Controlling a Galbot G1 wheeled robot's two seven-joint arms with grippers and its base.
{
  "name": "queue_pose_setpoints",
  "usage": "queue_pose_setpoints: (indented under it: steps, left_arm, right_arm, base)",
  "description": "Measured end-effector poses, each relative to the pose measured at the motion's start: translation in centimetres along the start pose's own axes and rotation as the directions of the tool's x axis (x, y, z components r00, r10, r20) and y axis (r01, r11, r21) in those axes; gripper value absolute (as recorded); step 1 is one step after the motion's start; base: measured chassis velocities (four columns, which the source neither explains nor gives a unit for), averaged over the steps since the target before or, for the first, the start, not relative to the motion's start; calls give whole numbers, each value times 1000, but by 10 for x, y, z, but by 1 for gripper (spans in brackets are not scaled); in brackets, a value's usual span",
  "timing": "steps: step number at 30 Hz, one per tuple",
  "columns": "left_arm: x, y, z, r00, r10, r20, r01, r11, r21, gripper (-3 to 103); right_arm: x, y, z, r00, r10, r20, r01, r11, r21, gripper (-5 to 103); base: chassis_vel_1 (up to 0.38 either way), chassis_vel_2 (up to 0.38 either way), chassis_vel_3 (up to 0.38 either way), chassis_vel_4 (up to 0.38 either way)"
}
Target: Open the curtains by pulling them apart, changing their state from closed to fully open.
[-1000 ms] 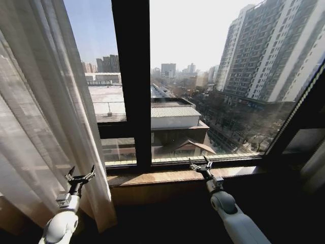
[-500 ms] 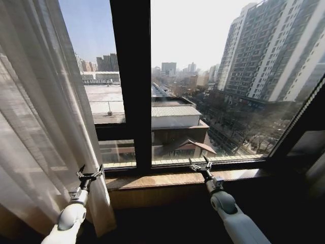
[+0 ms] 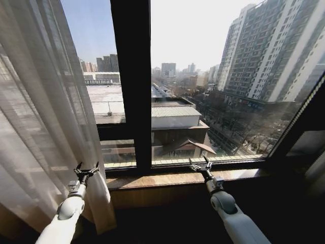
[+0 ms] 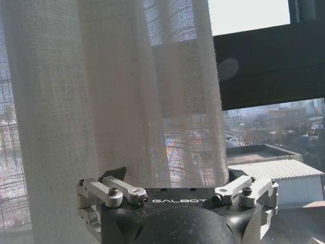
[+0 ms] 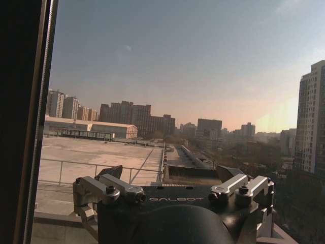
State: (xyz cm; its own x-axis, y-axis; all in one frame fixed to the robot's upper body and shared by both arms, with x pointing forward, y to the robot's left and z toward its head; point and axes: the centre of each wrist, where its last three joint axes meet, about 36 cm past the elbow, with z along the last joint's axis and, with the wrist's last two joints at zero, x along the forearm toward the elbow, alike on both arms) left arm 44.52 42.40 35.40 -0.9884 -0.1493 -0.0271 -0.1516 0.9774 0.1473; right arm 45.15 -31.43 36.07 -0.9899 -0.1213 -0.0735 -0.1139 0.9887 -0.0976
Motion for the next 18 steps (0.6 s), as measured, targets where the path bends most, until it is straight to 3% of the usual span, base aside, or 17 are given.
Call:
queue_pose_setpoints:
  steps: [2, 8, 12, 13, 16, 18]
  left_arm:
    - [-3, 5, 0, 1000, 19, 20, -19, 1000, -1, 103]
    - [-5, 15, 9, 996, 57, 70, -58, 998, 6, 83]
    - [-3, 14, 10, 996, 55, 69, -56, 998, 22, 67]
    - [-3, 14, 10, 996, 55, 69, -56, 998, 22, 67]
    - [-2, 12, 8, 997, 47, 67, -49, 998, 33, 50]
    - [-2, 12, 7, 997, 44, 64, -46, 998, 37, 50]
  right_arm:
    - [0, 0, 0, 1000, 0, 0, 0, 1000, 0, 100]
    - [0, 0, 0, 1000, 0, 0, 0, 1000, 0, 100]
    - [0, 0, 0, 1000, 0, 0, 0, 1000, 0, 100]
    - [0, 0, 0, 1000, 0, 0, 0, 1000, 0, 100]
    - [0, 0, 0, 1000, 0, 0, 0, 1000, 0, 100]
    - [0, 0, 0, 1000, 0, 0, 0, 1000, 0, 100]
  base:
    - [0, 0, 0, 0]
    - [0, 0, 0, 0]
    - [0, 0, 0, 0]
    - [0, 0, 0, 0]
    - [0, 0, 0, 0]
    - [0, 0, 0, 0]
